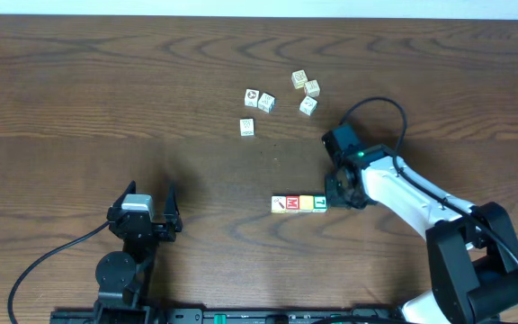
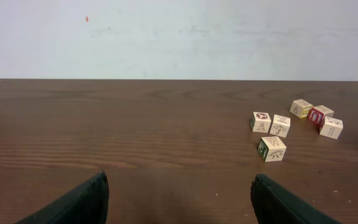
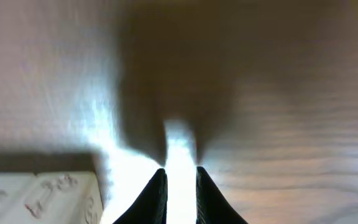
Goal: Lift 4 blocks
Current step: 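Raise right gripper and move it right away from the row, then bring left gripper to the row's left end, right gripper to right end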
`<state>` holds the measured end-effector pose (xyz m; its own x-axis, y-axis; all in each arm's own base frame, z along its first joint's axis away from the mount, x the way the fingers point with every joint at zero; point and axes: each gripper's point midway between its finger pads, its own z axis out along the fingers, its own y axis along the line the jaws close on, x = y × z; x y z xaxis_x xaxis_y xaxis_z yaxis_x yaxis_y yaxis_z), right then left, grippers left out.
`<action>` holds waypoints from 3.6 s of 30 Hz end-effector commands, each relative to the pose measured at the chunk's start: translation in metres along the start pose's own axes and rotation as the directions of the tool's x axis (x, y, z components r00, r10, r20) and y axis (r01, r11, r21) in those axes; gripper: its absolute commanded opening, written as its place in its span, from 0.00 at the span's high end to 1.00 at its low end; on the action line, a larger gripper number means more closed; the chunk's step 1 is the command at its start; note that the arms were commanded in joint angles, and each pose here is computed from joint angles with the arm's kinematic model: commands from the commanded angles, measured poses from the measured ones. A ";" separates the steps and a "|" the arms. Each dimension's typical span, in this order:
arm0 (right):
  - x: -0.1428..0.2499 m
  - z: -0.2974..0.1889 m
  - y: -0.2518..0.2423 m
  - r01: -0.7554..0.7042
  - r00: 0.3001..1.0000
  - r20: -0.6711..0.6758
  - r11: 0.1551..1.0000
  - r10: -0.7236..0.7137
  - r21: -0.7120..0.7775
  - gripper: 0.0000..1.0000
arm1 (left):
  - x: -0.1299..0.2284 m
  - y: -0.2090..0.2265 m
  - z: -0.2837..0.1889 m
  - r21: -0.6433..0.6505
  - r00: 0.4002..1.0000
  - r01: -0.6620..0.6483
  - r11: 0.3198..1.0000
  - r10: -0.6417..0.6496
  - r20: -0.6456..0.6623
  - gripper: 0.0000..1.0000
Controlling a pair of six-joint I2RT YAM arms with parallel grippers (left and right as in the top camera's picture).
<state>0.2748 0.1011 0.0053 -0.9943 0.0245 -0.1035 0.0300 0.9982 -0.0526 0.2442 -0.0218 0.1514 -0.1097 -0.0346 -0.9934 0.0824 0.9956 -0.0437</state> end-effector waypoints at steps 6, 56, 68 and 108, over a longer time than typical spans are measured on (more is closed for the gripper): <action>-0.078 -0.091 0.007 0.078 0.945 0.320 0.996 -0.060 -0.041 0.77 | 0.015 0.002 0.000 -0.013 0.999 0.004 1.000 -0.004 -0.050 0.27; 0.029 -0.207 -0.045 0.028 0.937 0.346 0.980 0.042 -0.196 0.99 | -0.139 -0.009 -0.117 0.022 0.956 0.293 0.956 -0.293 0.007 0.19; 0.047 -0.202 -0.055 -0.018 0.952 0.299 0.985 0.069 -0.171 0.99 | -0.099 -0.012 -0.108 -0.022 0.922 0.344 0.939 -0.342 -0.182 0.93; 0.037 -0.149 -0.060 -0.105 0.926 0.328 0.963 0.186 -0.248 0.99 | -0.027 -0.053 -0.051 0.113 0.805 0.351 0.929 -0.238 -0.544 0.93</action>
<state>0.2180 0.0486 0.1453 -0.8996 0.1621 -0.4055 0.1102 0.9828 0.1484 0.1973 -0.0724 0.1952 -0.6632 -0.1945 -0.7227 0.1656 0.9036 -0.3951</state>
